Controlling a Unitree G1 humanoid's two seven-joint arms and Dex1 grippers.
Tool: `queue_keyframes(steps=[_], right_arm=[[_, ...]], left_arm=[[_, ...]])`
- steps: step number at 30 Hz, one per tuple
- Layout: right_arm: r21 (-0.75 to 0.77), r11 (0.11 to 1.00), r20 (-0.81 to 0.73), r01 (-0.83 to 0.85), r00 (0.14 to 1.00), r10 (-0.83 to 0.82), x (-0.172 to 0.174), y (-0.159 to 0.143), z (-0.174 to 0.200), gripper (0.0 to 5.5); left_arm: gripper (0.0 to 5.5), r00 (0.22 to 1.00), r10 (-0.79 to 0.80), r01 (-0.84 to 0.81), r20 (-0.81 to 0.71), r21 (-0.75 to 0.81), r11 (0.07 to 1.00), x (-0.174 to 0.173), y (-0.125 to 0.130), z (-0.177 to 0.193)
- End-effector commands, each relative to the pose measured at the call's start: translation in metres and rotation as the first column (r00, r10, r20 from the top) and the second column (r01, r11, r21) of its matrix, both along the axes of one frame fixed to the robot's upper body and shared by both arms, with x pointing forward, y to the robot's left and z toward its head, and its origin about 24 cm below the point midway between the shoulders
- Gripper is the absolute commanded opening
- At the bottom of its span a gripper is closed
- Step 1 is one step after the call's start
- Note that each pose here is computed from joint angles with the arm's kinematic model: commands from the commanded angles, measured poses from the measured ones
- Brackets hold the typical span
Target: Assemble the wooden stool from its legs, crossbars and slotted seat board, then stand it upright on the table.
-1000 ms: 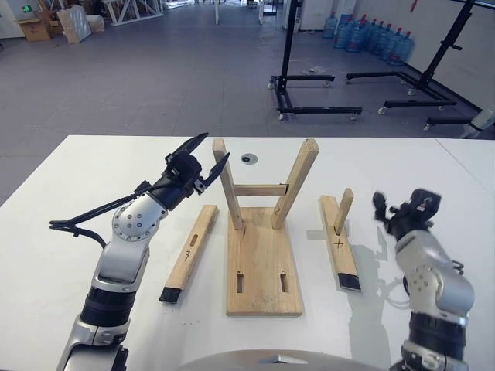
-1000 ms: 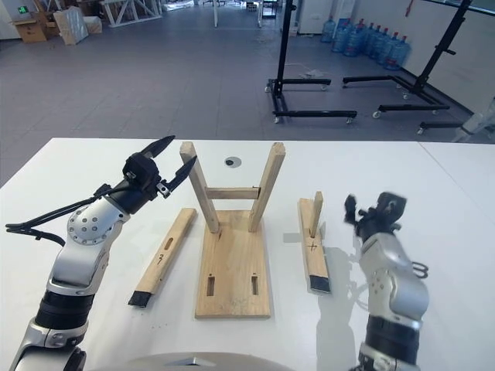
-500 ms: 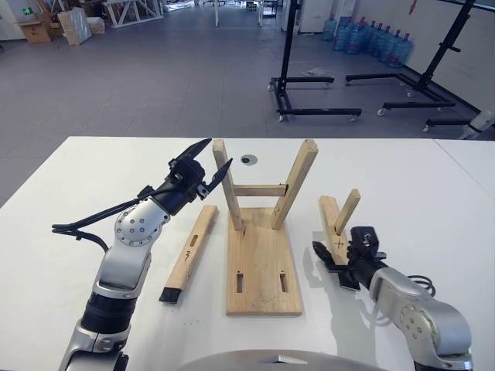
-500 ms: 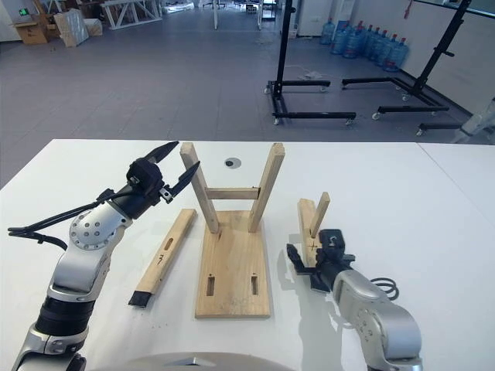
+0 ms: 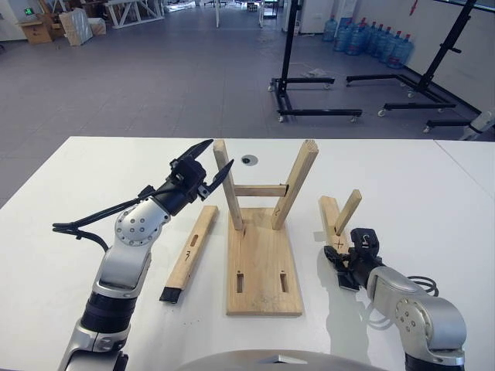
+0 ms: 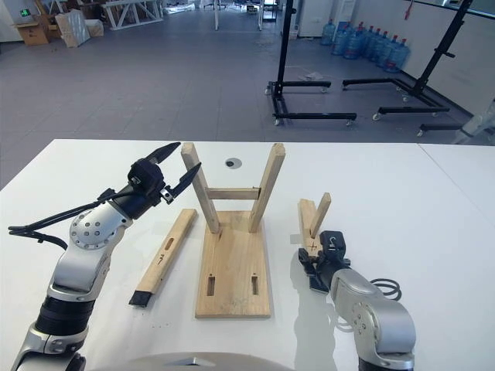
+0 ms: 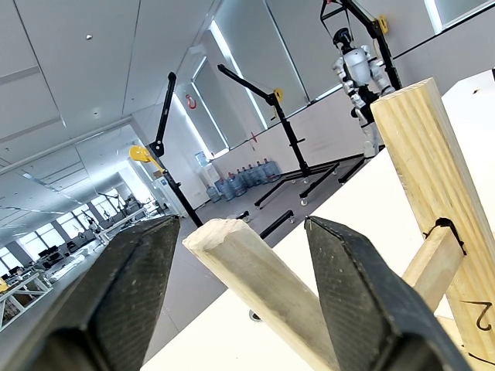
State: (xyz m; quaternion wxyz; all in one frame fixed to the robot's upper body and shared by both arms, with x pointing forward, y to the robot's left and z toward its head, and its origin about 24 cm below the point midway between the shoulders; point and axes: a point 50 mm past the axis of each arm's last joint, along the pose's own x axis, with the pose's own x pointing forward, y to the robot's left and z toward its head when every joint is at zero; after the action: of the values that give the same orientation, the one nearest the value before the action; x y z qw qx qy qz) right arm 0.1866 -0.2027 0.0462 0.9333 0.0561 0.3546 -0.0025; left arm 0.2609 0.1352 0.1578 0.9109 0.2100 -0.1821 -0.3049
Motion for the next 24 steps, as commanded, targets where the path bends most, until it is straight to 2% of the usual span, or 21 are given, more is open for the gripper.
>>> queue_keyframes(steps=[1, 5, 8, 10, 13, 16, 18, 21, 24], right_arm=[[0.033, 0.999, -0.124, 0.008, 0.992, -0.004, -0.014, 0.002, -0.016, 2.63], [0.037, 0.999, -0.141, 0.021, 0.99, -0.016, -0.019, 0.004, -0.016, 2.05], [0.042, 0.996, -0.091, 0.076, 0.993, -0.072, -0.017, 0.002, -0.012, 2.05], [0.069, 0.985, 0.064, 0.161, 0.984, -0.166, 0.003, -0.009, 0.005, 2.05], [0.149, 0.978, 0.402, 0.144, 0.895, -0.193, 0.058, -0.029, 0.054, 2.05], [0.242, 0.97, 0.653, -0.002, 0.74, -0.162, 0.088, -0.039, 0.103, 2.05], [0.259, 0.945, 0.772, -0.201, 0.63, -0.078, 0.095, -0.032, 0.134, 2.05], [0.228, 0.759, 0.88, -0.61, 0.462, 0.107, 0.083, -0.005, 0.164, 2.05], [0.134, 0.573, 0.877, -0.809, 0.366, 0.311, 0.062, 0.022, 0.159, 2.05]], left_arm=[[2.93, 1.0, -0.02, 0.02, -0.002, 0.015, 1.0, 0.002, -0.001, 0.003], [2.93, 0.999, -0.036, 0.036, 0.007, -0.001, 0.999, 0.0, -0.002, 0.004], [2.93, 0.998, -0.063, 0.063, 0.012, -0.031, 0.998, -0.002, -0.003, 0.006], [2.93, 0.997, -0.079, 0.079, 0.005, -0.059, 0.995, -0.002, -0.001, 0.007], [2.93, 0.991, -0.135, 0.13, -0.011, -0.193, 0.973, -0.004, 0.004, 0.015], [2.93, 0.959, -0.279, 0.249, -0.053, -0.315, 0.916, -0.01, 0.006, 0.02], [2.93, 0.915, -0.394, 0.332, -0.082, -0.401, 0.854, -0.015, 0.006, 0.02], [2.93, 0.81, -0.578, 0.443, -0.1, -0.542, 0.715, -0.02, 0.005, 0.023], [2.93, 0.679, -0.723, 0.528, -0.127, -0.601, 0.601, -0.028, -0.002, 0.023]])
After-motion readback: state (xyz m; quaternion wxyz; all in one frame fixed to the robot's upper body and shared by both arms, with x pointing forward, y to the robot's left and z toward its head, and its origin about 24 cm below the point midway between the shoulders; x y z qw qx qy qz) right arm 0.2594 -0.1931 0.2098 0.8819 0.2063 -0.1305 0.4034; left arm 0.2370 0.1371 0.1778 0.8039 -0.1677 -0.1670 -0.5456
